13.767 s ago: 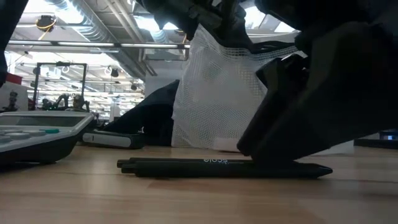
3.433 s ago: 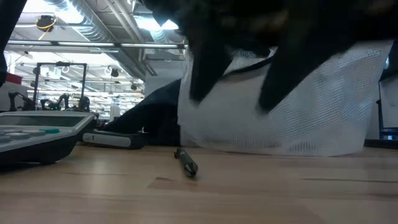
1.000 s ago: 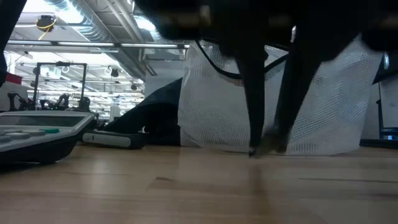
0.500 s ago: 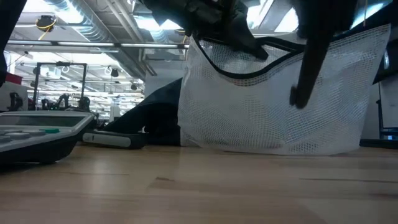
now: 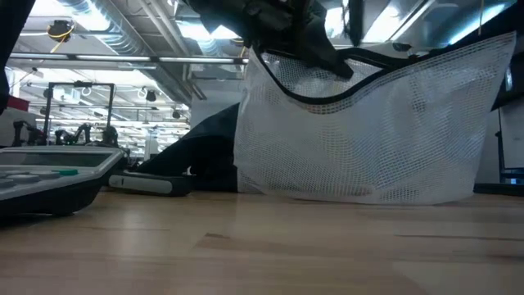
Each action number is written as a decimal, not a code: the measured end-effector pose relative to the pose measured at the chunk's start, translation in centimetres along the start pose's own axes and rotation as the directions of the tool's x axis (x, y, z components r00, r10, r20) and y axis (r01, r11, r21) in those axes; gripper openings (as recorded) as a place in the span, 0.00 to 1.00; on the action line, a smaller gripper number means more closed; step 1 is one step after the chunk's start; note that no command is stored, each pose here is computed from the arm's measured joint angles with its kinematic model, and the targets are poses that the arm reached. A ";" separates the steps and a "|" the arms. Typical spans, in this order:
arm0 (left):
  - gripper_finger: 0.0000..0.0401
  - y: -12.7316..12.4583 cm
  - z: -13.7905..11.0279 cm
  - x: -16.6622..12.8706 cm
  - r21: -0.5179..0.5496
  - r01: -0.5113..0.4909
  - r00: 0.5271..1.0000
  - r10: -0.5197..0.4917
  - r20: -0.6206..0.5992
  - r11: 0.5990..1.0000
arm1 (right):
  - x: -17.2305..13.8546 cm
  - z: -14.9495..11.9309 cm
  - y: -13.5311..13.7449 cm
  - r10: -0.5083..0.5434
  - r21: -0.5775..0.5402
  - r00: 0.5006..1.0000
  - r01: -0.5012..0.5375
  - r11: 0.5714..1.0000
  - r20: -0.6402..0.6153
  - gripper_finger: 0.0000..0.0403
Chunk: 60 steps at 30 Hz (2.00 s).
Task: Unpack backpack
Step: Put the black pen into the transparent zip bag, then put the gray calculator into the transparent zip bag
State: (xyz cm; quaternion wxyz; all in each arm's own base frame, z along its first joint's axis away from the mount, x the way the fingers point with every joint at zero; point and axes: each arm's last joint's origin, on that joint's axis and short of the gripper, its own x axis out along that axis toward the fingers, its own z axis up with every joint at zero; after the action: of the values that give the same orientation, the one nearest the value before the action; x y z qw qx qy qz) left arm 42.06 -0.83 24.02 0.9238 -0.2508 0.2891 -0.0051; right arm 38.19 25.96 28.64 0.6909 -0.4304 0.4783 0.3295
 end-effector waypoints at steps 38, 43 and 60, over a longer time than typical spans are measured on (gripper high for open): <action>0.00 0.1 -0.2 0.0 0.003 -0.035 0.999 0.035 -0.011 0.999 | 0.0 -3.5 -2.3 -0.057 0.161 0.981 0.087 0.983 -0.184 0.00; 0.00 0.0 -0.2 0.0 0.005 -0.034 0.999 0.034 -0.010 0.999 | -2.6 -1.1 0.5 -0.184 0.121 0.977 0.197 0.973 -0.110 0.00; 0.00 0.0 -0.3 0.0 -0.021 -0.029 0.999 0.029 -0.013 0.999 | -1.2 -2.9 10.4 -0.467 0.444 0.869 0.486 0.753 -0.160 0.00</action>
State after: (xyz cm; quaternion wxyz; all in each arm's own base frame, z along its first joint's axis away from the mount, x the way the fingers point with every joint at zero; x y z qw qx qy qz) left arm 41.94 -0.94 23.82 0.9193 -0.2564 0.2985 0.0100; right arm 27.72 27.59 26.36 0.8255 -0.3638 0.4315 0.0080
